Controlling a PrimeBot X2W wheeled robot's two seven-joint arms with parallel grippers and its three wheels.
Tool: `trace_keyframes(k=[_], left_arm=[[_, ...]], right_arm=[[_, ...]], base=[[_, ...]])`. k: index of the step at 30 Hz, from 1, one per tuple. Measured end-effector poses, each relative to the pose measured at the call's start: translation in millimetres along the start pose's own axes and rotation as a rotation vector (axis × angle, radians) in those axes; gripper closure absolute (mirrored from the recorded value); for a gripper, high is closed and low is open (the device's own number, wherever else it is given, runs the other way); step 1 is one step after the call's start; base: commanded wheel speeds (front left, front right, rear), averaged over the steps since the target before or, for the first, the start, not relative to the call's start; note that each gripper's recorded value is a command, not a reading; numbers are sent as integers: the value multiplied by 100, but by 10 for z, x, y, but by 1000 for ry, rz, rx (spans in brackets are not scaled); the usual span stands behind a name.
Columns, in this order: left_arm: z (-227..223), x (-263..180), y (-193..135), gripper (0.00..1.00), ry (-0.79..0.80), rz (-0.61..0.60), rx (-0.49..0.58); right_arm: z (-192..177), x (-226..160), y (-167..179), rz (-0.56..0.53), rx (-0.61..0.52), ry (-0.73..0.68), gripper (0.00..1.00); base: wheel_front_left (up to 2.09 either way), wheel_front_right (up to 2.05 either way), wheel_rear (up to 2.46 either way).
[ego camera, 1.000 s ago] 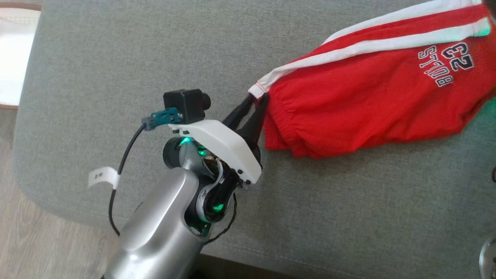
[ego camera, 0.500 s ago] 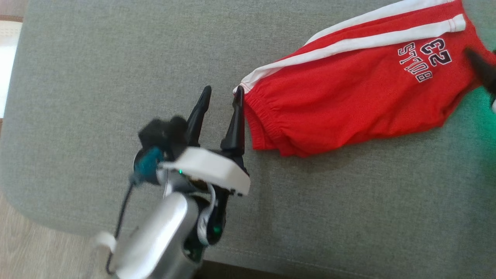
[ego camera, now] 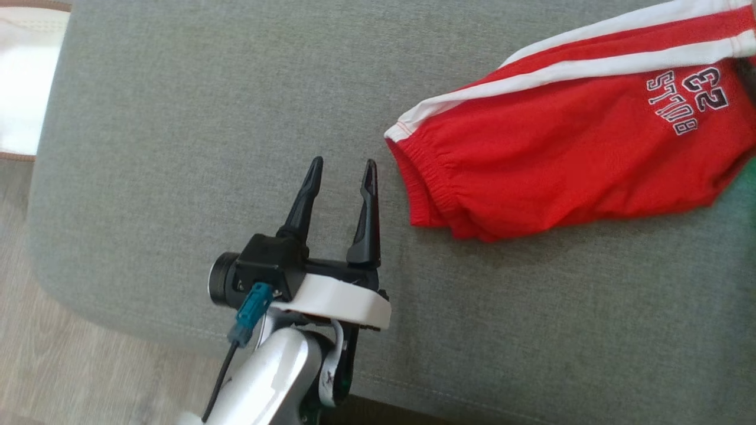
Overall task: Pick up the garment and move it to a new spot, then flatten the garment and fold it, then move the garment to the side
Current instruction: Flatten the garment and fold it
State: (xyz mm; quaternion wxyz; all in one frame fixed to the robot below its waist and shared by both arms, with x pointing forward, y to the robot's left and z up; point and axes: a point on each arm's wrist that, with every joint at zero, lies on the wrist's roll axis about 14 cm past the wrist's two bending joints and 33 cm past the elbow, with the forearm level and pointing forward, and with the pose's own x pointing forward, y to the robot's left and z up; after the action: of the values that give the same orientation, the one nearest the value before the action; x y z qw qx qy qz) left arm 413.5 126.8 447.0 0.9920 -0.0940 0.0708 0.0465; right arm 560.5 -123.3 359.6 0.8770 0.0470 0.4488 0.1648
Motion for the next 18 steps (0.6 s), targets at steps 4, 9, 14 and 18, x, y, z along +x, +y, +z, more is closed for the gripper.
trace_keyframes(k=[4,9,14,18], left_arm=[[72,-3,24,0,-27,11,5],[73,-40,79,0,-32,27,3],[51,-116,58,0,-29,1,1],[68,-194,51,0,-34,-12,-6]], right_arm=[[-20,25,77,19,-5,20,100],[-44,-43,216,87,71,13,100],[-32,-286,-61,40,175,-39,100],[-49,-592,-555,-71,264,-103,100]], base=[[0,0,0],[0,0,0],[0,0,0],[0,0,0]])
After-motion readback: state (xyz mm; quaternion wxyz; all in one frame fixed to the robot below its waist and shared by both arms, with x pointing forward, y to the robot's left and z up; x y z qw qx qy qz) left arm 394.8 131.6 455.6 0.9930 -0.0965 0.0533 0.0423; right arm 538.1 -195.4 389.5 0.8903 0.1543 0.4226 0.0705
